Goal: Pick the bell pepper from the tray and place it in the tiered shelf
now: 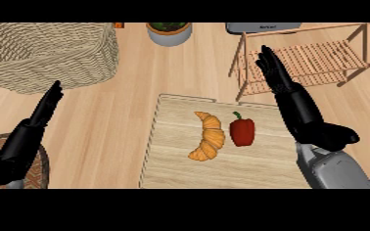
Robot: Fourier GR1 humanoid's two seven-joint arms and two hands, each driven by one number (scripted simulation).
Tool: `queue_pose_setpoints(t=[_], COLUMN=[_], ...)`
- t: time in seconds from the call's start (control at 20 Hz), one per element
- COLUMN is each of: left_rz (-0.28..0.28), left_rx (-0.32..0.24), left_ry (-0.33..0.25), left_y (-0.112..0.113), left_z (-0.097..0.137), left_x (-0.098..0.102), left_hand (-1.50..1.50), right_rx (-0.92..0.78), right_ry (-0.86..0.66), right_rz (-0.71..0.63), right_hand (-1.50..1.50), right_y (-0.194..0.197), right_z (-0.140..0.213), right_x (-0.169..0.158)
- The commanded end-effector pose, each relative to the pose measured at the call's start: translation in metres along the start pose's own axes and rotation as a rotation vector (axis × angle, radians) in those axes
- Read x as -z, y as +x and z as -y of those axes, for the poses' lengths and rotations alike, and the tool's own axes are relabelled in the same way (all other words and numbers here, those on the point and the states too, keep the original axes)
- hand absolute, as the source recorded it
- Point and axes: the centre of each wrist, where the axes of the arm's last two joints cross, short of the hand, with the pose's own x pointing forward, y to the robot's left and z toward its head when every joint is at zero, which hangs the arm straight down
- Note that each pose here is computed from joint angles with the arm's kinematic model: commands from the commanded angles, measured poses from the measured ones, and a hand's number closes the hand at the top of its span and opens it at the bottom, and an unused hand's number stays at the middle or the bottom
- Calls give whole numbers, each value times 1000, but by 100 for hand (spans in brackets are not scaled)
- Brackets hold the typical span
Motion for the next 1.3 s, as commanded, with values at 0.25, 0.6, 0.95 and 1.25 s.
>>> queue_pose_setpoints(t=[0.25, 0.6, 0.95, 1.25], left_rz=[-65, -105, -99, -110], left_rx=[-179, -257, -262, -256], left_ry=[-9, -4, -70, -77], left_y=[15, 14, 17, 17], left_z=[58, 65, 90, 102], left_x=[30, 24, 44, 52], left_hand=[0, 0, 0, 0], right_rx=[-69, -421, -236, -359], right_ry=[-430, -922, -1022, -634], right_rz=[-280, -387, -136, -349], right_hand=[-150, -150, -150, -150], right_y=[8, -60, -50, -10], right_z=[65, 97, 47, 56], right_x=[-4, -84, -108, -117])
